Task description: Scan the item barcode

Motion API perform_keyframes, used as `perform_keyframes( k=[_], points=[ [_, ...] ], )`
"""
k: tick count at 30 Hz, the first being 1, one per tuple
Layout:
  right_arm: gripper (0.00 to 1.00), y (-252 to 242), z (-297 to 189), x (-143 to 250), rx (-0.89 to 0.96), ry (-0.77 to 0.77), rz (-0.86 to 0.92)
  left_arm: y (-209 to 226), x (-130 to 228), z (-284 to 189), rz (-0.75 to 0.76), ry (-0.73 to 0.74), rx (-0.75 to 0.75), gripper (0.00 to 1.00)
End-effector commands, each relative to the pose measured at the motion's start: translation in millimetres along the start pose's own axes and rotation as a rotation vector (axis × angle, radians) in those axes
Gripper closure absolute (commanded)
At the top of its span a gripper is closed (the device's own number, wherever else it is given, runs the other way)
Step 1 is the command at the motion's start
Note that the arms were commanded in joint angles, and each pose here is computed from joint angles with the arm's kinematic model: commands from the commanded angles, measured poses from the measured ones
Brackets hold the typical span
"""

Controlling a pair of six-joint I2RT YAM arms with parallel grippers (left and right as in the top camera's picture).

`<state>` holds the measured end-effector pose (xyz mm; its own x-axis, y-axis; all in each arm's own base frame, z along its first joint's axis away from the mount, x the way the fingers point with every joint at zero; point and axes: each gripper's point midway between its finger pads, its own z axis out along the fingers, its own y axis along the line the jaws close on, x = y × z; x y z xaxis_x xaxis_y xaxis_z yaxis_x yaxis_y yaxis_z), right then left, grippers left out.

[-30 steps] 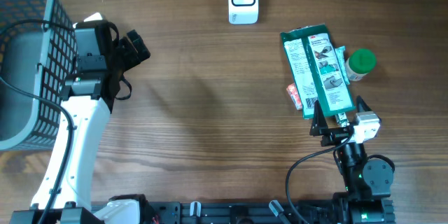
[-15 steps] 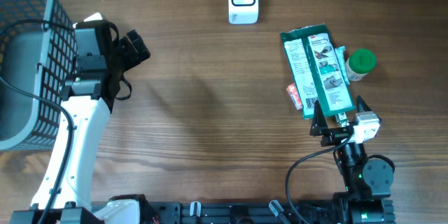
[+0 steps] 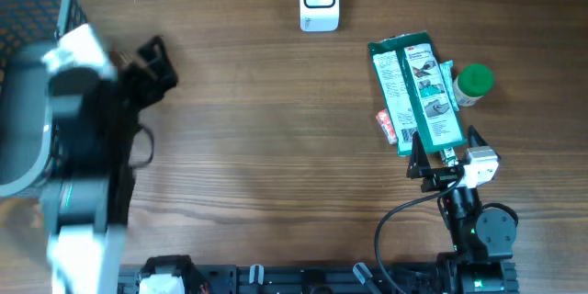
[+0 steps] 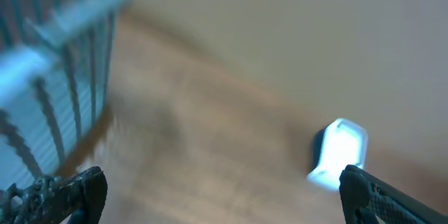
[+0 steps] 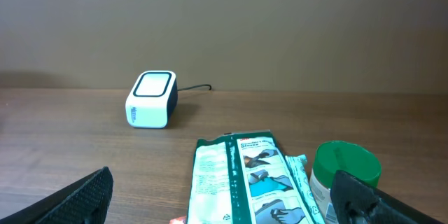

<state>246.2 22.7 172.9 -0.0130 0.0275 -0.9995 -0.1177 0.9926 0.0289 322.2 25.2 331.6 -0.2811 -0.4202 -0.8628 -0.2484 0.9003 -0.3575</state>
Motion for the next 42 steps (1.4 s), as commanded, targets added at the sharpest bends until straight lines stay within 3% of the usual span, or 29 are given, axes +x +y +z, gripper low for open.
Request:
perform_keyframes(
  k=[1,5,11,17,28,36,40,42],
  points=[
    [0.0,3.1,-0.7,-3.4,-0.017,-0.016,-0.011,-6.8,-34.5,-64.7,-0.006,-0.181,0.067,0.0],
    [0.0,3.1,-0.7,-3.4,-0.017,-0.016,-0.01,-1.4,-46.1,-114.6,-0.02,-0.299,0.08,0.0],
    [0.0,3.1,-0.7,-3.4,-0.017,-0.015,-0.01,21.8,-3.0,-158.8,-0.014,-0.245,0.057,0.0],
    [0.0,3.1,-0.7,-3.4,-0.017,-0.016,-0.01,37.4,22.9,-191.0,-0.028,-0.319,0.084,0.0],
    [0.01,3.1,-0.7,-3.4,-0.017,-0.016,-0.01,27.4,25.9,-175.6,-0.04,-0.496,0.222,0.0],
    [0.0,3.1,-0.7,-3.4,-0.017,-0.016,-0.01,-1.6,-7.7,-175.5,-0.036,-0.816,0.44,0.0],
    [0.0,3.0,-0.7,-3.4,-0.017,-0.016,-0.01,-2.6,-2.2,-172.7,-0.033,-0.952,0.516,0.0],
    [0.0,3.0,-0.7,-3.4,-0.017,-0.016,-0.011,0.9,7.6,-161.1,-0.033,-0.95,0.514,0.0]
  ],
)
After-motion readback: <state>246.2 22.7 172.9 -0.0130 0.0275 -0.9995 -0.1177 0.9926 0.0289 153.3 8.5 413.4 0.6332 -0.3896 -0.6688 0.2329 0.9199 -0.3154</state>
